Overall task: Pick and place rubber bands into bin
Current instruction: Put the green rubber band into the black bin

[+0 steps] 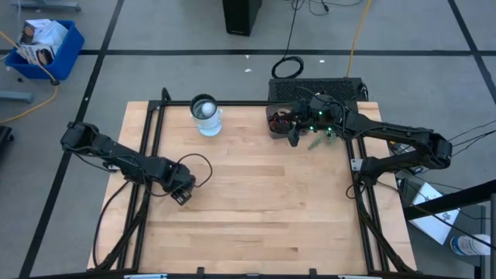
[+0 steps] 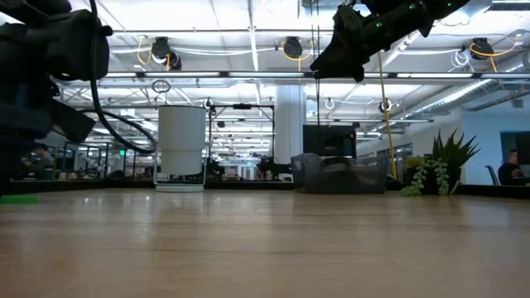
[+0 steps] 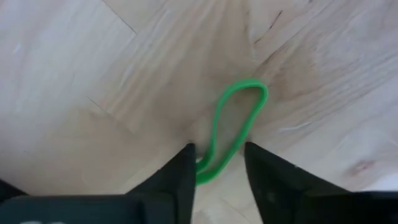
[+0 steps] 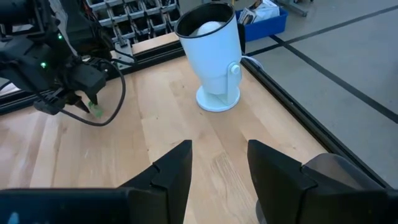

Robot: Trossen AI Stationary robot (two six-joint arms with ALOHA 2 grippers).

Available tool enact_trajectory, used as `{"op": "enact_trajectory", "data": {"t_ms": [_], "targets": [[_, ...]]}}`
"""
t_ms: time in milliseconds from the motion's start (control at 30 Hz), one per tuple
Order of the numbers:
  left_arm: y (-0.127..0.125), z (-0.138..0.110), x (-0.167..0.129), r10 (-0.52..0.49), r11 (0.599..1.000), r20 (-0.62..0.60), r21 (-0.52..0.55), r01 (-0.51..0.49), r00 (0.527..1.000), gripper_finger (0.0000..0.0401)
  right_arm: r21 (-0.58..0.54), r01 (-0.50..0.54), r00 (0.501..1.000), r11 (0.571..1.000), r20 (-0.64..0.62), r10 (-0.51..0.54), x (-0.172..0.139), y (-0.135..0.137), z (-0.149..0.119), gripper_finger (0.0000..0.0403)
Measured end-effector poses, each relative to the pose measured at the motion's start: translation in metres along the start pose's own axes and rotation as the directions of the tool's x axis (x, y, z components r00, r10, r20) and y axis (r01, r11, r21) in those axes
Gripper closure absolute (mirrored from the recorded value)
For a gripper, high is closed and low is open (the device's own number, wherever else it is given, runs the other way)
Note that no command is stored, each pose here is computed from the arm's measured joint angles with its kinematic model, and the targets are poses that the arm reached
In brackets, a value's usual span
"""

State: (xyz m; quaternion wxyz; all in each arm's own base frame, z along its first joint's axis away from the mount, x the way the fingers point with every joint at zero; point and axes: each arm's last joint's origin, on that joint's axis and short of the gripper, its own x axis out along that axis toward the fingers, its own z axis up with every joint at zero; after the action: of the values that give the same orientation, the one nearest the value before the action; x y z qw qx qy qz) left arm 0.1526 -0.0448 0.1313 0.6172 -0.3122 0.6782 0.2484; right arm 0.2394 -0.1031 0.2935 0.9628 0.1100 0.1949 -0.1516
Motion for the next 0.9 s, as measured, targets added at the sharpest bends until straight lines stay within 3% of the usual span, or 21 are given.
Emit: {"op": "enact_trajectory", "data": {"t_ms": [400,667,800,900], "targets": [[0.002,0.004,0.000,-0.001,1.000,0.008,-0.022,0.001,1.000,0.0384,0.000,0.000,1.000,1.000,0.000,0.000,0.000,0.000,0.000,0.0250],[-0.005,0.006,-0.007,-0.037,0.998,-0.014,0.051,0.038,0.999,0.0394,0.000,0.000,1.000,1.000,-0.001,0.000,0.000,0.000,0.000,0.0250],[-0.030,0.015,-0.030,-0.238,0.956,-0.006,0.174,0.235,0.971,0.0394,0.000,0.000,1.000,1.000,-0.001,0.000,0.000,0.000,0.000,0.0250],[-0.050,0.024,-0.048,-0.405,0.876,0.032,0.298,0.378,0.914,0.0397,0.000,0.000,1.000,1.000,0.001,0.000,0.000,0.000,0.000,0.0250]]}}
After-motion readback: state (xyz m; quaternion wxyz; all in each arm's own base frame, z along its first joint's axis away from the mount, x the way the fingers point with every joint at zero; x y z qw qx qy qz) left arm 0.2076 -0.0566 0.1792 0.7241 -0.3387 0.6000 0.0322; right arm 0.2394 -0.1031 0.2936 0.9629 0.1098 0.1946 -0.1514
